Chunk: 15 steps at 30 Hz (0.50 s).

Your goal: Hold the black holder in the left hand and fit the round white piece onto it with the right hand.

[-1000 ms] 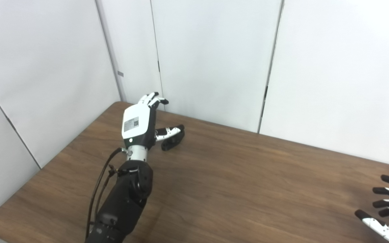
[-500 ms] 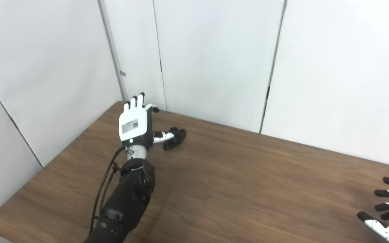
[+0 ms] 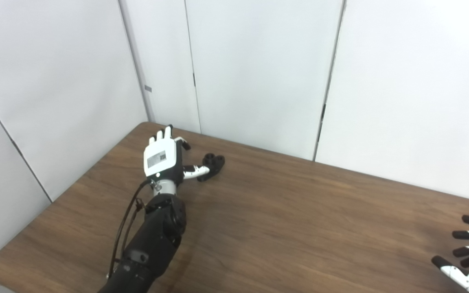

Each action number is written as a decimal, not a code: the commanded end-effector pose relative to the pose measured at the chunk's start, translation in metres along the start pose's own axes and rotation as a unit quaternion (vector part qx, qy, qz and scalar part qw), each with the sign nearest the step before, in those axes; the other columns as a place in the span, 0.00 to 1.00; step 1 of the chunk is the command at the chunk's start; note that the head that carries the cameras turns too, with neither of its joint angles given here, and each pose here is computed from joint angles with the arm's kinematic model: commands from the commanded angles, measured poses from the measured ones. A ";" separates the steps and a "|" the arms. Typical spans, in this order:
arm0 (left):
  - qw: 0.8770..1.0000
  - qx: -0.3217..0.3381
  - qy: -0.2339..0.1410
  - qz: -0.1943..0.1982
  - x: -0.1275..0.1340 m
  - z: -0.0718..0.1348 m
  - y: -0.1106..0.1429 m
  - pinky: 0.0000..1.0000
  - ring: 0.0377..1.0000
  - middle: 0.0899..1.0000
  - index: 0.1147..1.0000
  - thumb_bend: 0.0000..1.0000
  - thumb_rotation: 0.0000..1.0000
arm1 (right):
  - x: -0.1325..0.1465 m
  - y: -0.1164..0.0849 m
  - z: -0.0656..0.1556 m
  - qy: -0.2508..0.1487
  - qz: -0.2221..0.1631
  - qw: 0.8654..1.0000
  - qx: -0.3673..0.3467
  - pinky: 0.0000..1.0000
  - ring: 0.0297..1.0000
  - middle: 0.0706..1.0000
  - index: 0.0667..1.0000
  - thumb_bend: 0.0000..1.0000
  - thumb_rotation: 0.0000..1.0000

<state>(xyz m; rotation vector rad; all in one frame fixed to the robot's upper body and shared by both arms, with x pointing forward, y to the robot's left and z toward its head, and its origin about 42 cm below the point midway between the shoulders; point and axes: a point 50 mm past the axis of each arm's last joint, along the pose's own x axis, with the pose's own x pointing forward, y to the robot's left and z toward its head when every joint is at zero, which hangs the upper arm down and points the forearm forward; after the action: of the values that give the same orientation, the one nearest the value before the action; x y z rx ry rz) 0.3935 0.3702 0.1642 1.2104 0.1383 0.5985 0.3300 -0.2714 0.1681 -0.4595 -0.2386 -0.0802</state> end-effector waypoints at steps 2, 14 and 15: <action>0.999 -0.007 -0.024 0.041 0.022 0.010 0.024 1.00 1.00 1.00 0.58 1.00 0.51 | 0.009 -0.010 0.020 -0.040 -0.015 0.999 -0.004 0.41 0.50 0.62 0.74 0.53 0.00; 1.000 0.003 -0.017 0.010 0.023 0.014 0.010 1.00 1.00 1.00 0.58 1.00 0.49 | 0.005 -0.012 0.023 -0.034 -0.017 0.999 -0.008 0.42 0.50 0.62 0.74 0.52 0.00; 1.000 0.007 -0.016 0.007 0.024 0.014 0.008 1.00 1.00 1.00 0.58 1.00 0.49 | 0.005 -0.012 0.022 -0.035 -0.016 0.999 -0.007 0.42 0.50 0.62 0.74 0.52 0.00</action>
<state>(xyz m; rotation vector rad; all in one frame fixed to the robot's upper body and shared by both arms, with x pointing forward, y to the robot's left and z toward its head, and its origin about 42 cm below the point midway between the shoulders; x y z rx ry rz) 0.4020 0.3667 0.1534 1.2102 0.1857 0.5344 0.3258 -0.2708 0.1738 -0.4708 -0.2320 -0.0909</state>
